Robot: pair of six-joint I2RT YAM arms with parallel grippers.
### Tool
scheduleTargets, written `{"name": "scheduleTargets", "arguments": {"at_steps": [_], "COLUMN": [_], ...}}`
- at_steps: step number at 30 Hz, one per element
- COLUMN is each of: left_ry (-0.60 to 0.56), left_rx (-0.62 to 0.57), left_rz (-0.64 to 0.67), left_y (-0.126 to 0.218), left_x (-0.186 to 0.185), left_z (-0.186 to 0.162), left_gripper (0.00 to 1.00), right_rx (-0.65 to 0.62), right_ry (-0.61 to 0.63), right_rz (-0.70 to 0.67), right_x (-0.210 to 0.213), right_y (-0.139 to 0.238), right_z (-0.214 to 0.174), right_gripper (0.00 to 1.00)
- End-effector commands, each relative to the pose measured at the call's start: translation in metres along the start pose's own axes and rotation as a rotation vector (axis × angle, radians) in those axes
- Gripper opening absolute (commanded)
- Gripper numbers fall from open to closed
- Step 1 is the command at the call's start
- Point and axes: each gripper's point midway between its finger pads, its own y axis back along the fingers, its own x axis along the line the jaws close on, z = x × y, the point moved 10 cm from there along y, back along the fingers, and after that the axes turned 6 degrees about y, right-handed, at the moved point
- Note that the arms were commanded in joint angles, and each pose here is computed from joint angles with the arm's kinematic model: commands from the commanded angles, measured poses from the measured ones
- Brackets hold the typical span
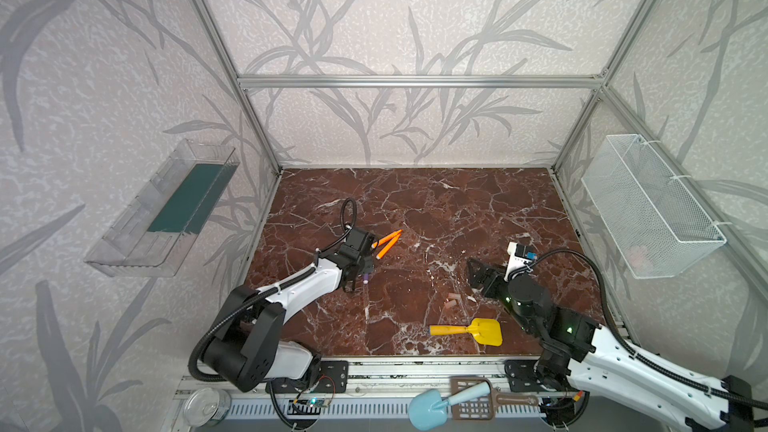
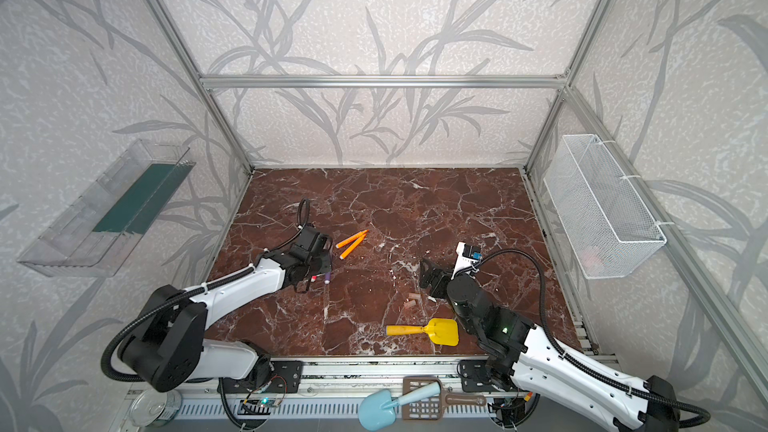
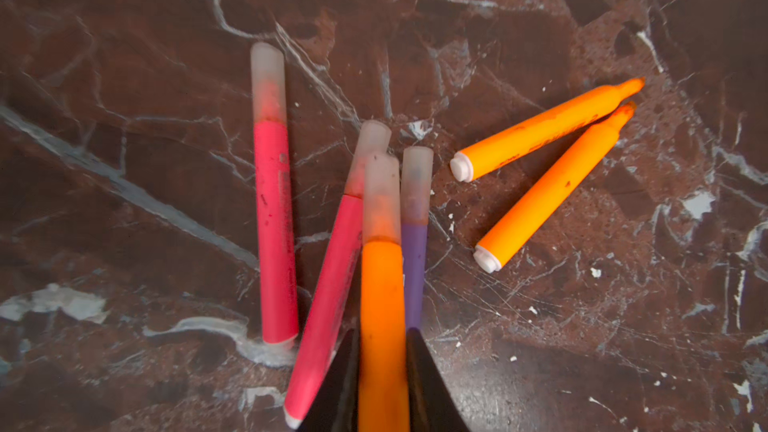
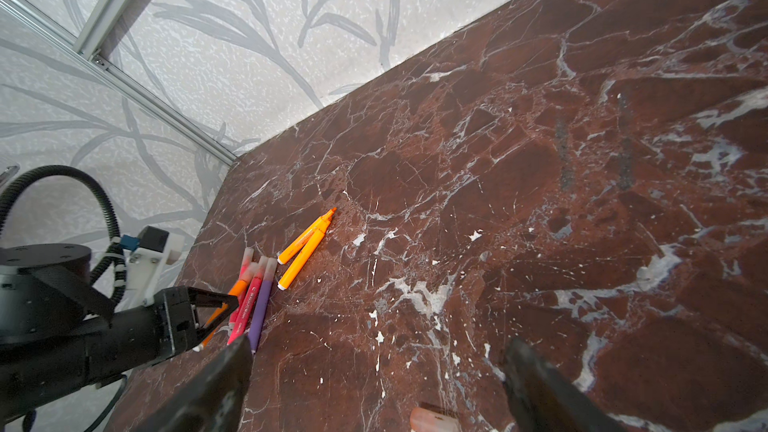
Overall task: Insert the pens into the pen caps
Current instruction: 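Move the open left gripper over the two uncapped orange markers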
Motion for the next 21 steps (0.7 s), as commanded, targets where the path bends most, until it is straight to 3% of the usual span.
{"name": "scheduleTargets", "arguments": {"at_steps": [1,6,10,21], "left_ry": [0.063,0.093,0.105,0.073], "left_rx": [0.042,0.12,0.131,0.065], "left_rz": [-0.102,-0.044,-0.03,-0.123], "left_y": [-0.006,-0.016,-0.018,0.003], "left_x": [-0.01,0.0,0.004,0.001], "left_z": [0.007,0.009,0.009,0.014], "left_gripper": [0.22,0.22,0.29,0.39], "right_rx": [0.016,0.121,0.211,0.146], "right_ry": [0.012,0.008,0.04,0.04], "right_rz": [0.013,0.125,0.138,0.096], "right_x": [-0.003,0.017,0.034,0.029], "right_y": [-0.003,-0.027,-0.042,-0.041], "right_z": [-0.007,-0.023,-0.027,-0.022], "right_gripper": [0.92,0.83,0.78,0.77]}}
